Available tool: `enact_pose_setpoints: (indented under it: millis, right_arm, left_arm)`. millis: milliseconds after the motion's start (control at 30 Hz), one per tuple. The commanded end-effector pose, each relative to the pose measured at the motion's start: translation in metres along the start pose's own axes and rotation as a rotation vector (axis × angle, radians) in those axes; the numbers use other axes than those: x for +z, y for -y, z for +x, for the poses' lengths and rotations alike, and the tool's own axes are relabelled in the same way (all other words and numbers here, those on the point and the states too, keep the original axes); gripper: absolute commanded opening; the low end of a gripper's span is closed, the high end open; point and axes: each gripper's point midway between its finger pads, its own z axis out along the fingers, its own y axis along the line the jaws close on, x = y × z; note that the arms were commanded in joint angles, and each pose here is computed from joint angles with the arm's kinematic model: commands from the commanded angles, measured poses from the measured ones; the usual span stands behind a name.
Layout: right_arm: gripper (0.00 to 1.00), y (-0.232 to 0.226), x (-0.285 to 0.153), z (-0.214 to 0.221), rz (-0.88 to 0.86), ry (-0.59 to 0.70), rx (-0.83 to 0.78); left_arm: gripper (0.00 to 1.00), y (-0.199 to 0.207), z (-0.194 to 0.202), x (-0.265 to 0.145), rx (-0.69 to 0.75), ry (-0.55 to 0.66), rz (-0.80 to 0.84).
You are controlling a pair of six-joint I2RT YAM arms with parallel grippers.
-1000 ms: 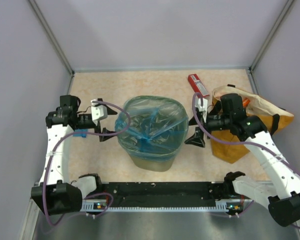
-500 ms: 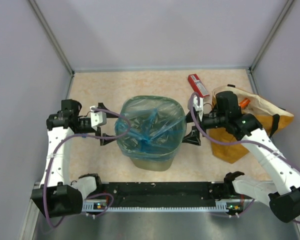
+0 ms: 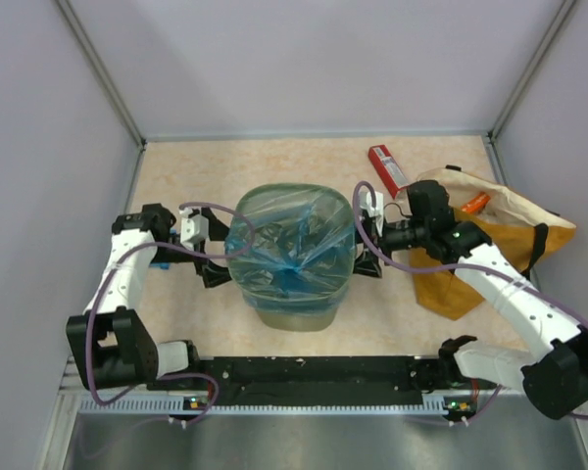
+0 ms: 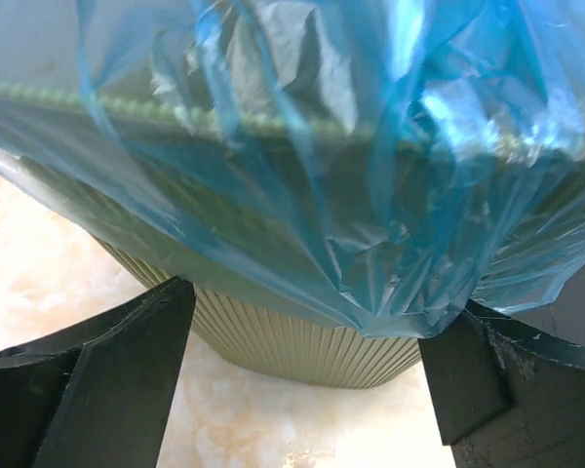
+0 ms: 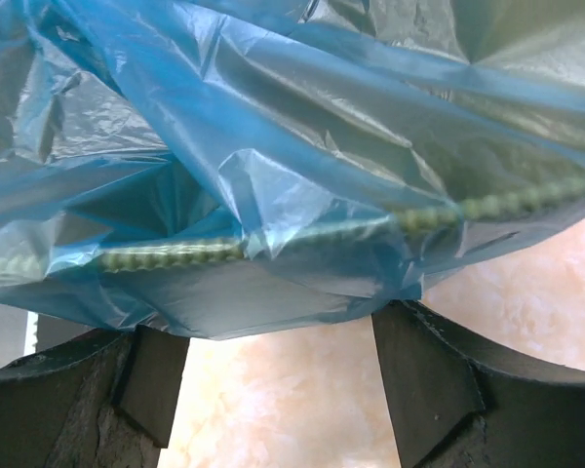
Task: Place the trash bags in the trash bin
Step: Place the trash bag in the trash bin.
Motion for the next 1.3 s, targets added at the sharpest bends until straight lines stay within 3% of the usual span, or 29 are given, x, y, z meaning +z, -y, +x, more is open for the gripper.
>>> enact_pose_setpoints:
  millis: [0, 167, 467, 967, 1100, 1200, 1267]
  right_arm:
    - [0.69, 0.004, 0.022, -0.004, -0.04, 0.017, -0.032]
    - [0.67, 0.015, 0.035, -0.001, -0.038, 0.019, -0.037]
    - [0.66, 0.04, 0.051, 0.02, 0.014, -0.018, -0.043]
    - [0.53, 0.07, 0.048, 0.073, 0.128, -0.144, -0.048]
    - [0.4, 0.083, 0.04, 0.081, 0.156, -0.15, -0.018]
    - [0.2, 0.086, 0.038, 0.084, 0.152, -0.159, -0.008]
    - [0.03, 0.085, 0.039, 0.085, 0.139, -0.161, -0.003]
  left_arm:
    - [0.94, -0.01, 0.002, 0.008, 0.053, 0.065, 0.021]
    - [0.86, -0.021, 0.001, 0.009, 0.007, 0.099, 0.024]
    - [0.83, -0.03, 0.019, 0.012, -0.002, 0.108, 0.025]
    - [0.77, -0.049, 0.062, -0.008, -0.044, 0.059, -0.03]
    - [0.76, -0.051, 0.069, -0.013, -0.057, 0.05, -0.042]
    - [0.69, -0.052, 0.071, -0.013, -0.058, 0.047, -0.042]
    - [0.58, -0.053, 0.073, -0.015, -0.059, 0.046, -0.045]
